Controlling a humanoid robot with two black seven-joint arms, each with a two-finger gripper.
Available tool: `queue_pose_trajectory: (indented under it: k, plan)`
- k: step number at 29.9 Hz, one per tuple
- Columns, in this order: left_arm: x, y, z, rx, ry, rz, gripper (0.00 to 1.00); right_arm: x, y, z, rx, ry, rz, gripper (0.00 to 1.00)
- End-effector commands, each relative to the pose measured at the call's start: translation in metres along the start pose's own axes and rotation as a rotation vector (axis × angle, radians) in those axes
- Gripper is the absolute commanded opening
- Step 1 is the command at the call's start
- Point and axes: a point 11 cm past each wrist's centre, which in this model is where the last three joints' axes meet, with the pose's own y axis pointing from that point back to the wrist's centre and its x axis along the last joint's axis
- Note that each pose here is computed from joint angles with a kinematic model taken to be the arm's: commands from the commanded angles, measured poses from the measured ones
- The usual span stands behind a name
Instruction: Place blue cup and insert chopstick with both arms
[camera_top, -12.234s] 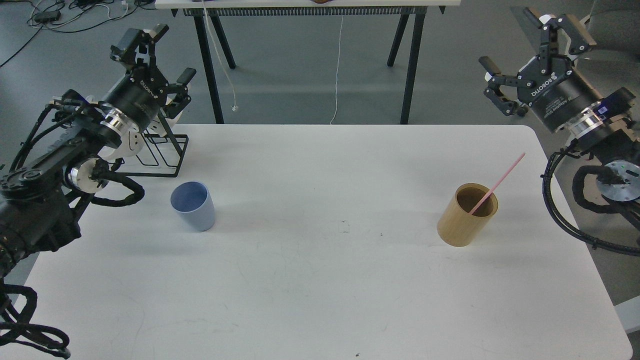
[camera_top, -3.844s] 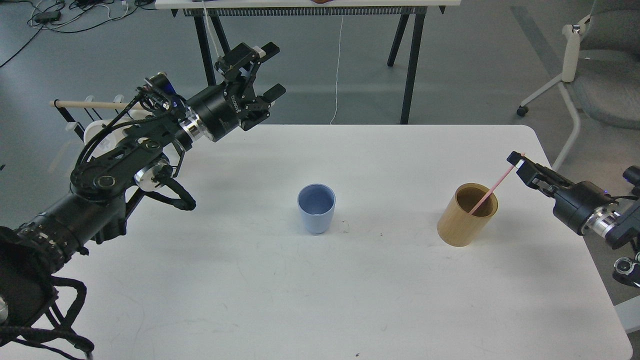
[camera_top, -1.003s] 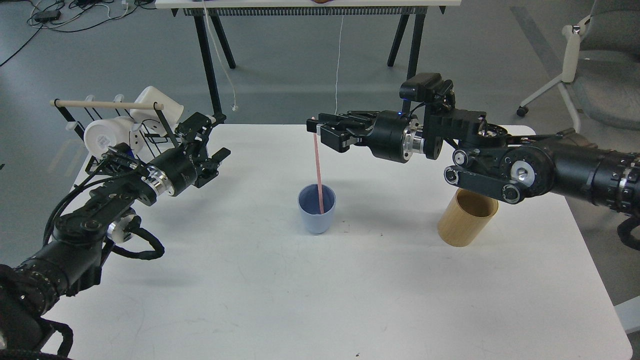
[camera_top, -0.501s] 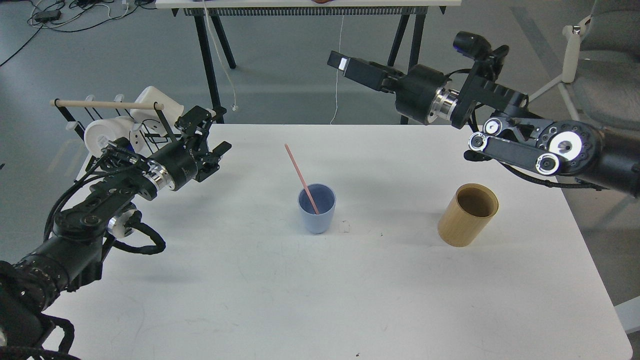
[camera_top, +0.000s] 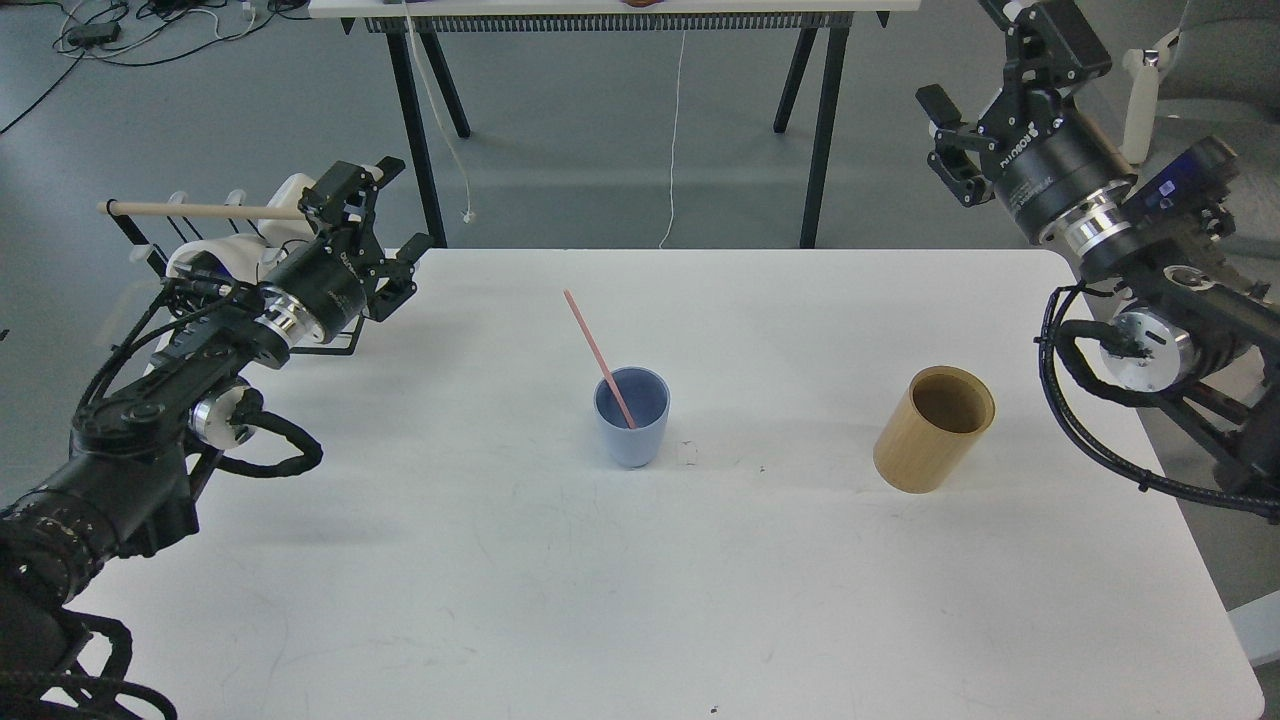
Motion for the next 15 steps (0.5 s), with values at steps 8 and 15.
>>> queue_pose_trajectory:
  k: [8,15]
  plan:
    - [0.013,0.006,0.007,-0.028,0.035,0.043,0.99,0.018,0.022,0.025,-0.003,-0.227,-0.057,0.99]
    - [0.013,0.006,0.007,-0.033,0.04,0.045,0.99,0.023,0.02,0.025,0.014,-0.233,-0.036,0.99]
